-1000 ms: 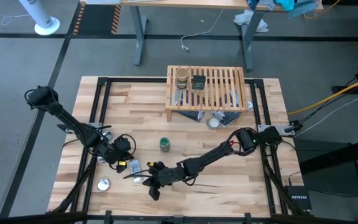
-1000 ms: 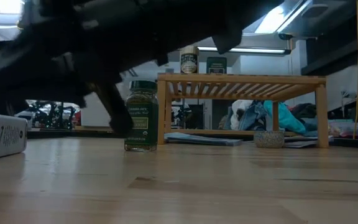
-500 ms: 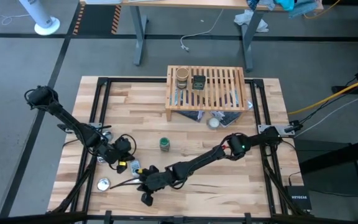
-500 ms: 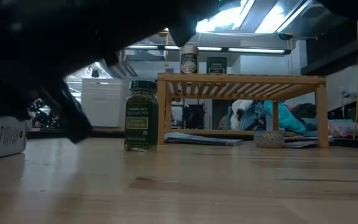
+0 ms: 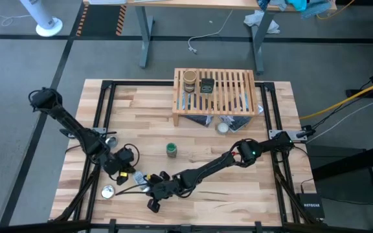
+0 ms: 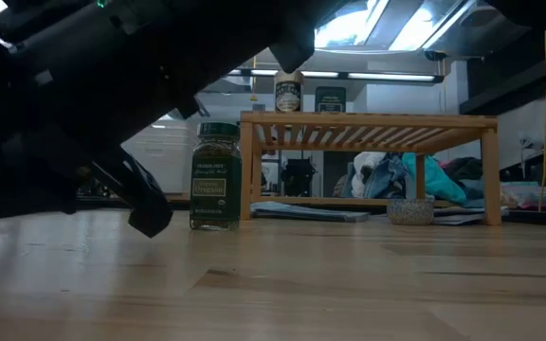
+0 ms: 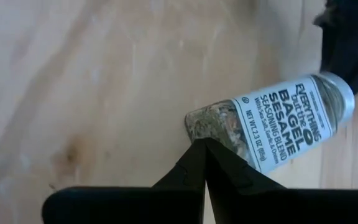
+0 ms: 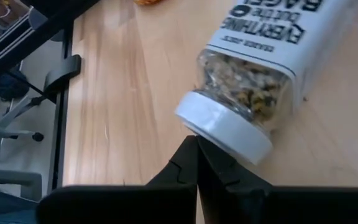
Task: Shelf spices
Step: Move the white seasoning bottle to the middle left of the table
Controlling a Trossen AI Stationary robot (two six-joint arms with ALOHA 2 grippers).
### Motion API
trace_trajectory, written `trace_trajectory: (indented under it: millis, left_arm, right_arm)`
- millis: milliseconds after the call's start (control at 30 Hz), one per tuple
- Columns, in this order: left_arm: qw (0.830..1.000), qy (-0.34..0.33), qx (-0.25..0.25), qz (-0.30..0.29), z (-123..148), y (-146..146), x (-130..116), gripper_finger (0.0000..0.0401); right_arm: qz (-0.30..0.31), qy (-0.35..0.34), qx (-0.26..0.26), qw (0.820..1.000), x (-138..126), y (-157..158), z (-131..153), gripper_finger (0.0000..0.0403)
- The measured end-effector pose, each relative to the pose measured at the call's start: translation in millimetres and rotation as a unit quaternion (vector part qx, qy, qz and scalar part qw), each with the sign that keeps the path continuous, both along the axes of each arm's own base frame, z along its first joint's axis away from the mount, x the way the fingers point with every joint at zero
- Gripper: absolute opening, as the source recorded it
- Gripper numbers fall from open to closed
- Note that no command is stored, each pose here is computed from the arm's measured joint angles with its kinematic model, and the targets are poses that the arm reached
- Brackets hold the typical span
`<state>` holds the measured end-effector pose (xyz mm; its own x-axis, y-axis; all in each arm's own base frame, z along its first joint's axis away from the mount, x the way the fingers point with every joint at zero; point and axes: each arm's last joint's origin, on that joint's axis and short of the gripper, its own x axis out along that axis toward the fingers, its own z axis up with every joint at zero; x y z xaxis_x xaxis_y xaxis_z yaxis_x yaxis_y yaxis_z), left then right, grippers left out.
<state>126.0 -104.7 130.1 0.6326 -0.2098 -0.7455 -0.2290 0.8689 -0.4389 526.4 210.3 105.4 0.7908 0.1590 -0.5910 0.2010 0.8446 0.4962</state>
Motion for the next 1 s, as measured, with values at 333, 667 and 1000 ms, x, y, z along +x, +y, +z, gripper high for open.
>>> trace_trajectory:
  millis: [333, 667, 1000]
  left_arm:
    - [0.999, 0.024, -0.044, -0.016, 1, -15, -13, 0.0]
    - [0.993, 0.037, -0.098, -0.059, 12, -30, -17, 0.0]
    - [0.993, 0.015, -0.108, -0.047, 15, -33, -16, 0.0]
  right_arm:
    - [-0.009, 0.015, -0.008, 1.0, -1, -4, -2, 0.0001]
    - [-0.08, 0.024, -0.048, 0.995, 2, -23, -4, 0.0001]
    - [-0.117, 0.015, -0.055, 0.991, 10, -44, -5, 0.0001]
